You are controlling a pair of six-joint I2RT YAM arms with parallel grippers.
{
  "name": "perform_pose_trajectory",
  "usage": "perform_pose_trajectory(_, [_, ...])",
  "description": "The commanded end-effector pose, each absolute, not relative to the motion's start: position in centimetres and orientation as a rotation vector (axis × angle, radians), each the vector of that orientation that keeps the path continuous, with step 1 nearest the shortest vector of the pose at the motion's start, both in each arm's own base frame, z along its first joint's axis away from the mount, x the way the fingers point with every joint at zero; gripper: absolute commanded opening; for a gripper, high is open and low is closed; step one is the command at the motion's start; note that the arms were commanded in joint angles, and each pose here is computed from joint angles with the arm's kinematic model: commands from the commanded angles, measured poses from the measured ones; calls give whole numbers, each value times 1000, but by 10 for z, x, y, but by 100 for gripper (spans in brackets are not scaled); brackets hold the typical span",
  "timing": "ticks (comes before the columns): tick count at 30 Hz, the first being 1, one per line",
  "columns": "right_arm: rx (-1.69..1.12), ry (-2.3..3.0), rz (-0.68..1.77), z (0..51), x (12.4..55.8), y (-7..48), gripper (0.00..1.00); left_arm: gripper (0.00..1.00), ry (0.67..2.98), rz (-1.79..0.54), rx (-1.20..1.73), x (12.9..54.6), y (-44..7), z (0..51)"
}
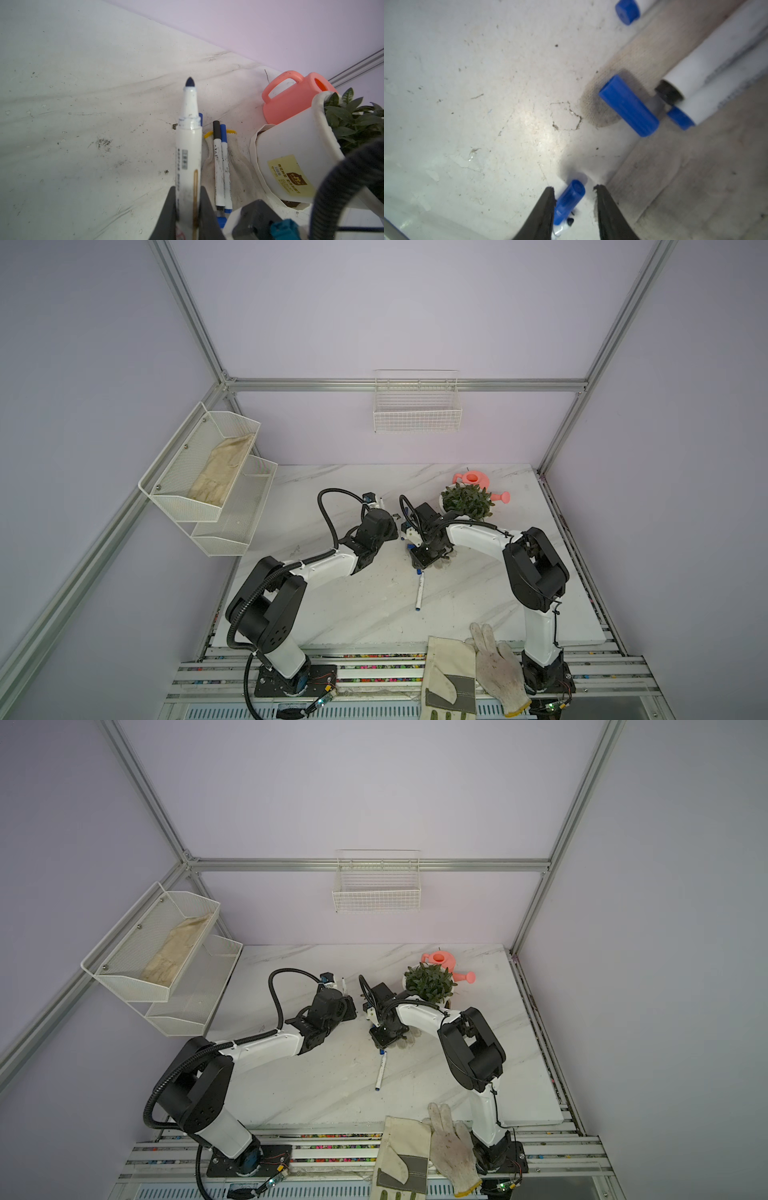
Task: Insert the pens into the pen caps
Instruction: 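Close the right gripper on the blue cap and lift it, then raise the blue cap with the right gripper above the left-held marker tip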
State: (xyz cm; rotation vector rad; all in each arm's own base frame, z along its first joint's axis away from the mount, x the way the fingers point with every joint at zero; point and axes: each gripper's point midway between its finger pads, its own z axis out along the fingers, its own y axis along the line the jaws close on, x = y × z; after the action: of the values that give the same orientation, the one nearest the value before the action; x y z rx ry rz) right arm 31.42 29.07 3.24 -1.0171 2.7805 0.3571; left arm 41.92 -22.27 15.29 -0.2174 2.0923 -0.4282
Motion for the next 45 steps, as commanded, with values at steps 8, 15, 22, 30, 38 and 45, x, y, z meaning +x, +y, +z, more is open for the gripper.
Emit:
perform_pose_trajectory(8, [-1144,2871,105,9,294,280,34,0,2043,-444,-235,416,-218,169])
perform_pose_trajectory(15, [-1162,2840,55,8,297,281,19,0,2041,-442,-219,417,-220,173])
perform_pose_trajectory(22, [-1113,2720,66,31,322,293,2,0,2051,-466,-194,421,-229,172])
perform_pose_trajectory(30, [-736,2493,464,133,393,300,0,0,2068,-579,-76,422,-259,175])
perform_pose_trajectory(38, [-448,2103,818,260,434,266,0,0,2042,-761,208,408,-309,180])
perform_pose_trajectory(45, [-454,1996,1034,289,427,267,0,0,1948,-872,447,389,-344,198])
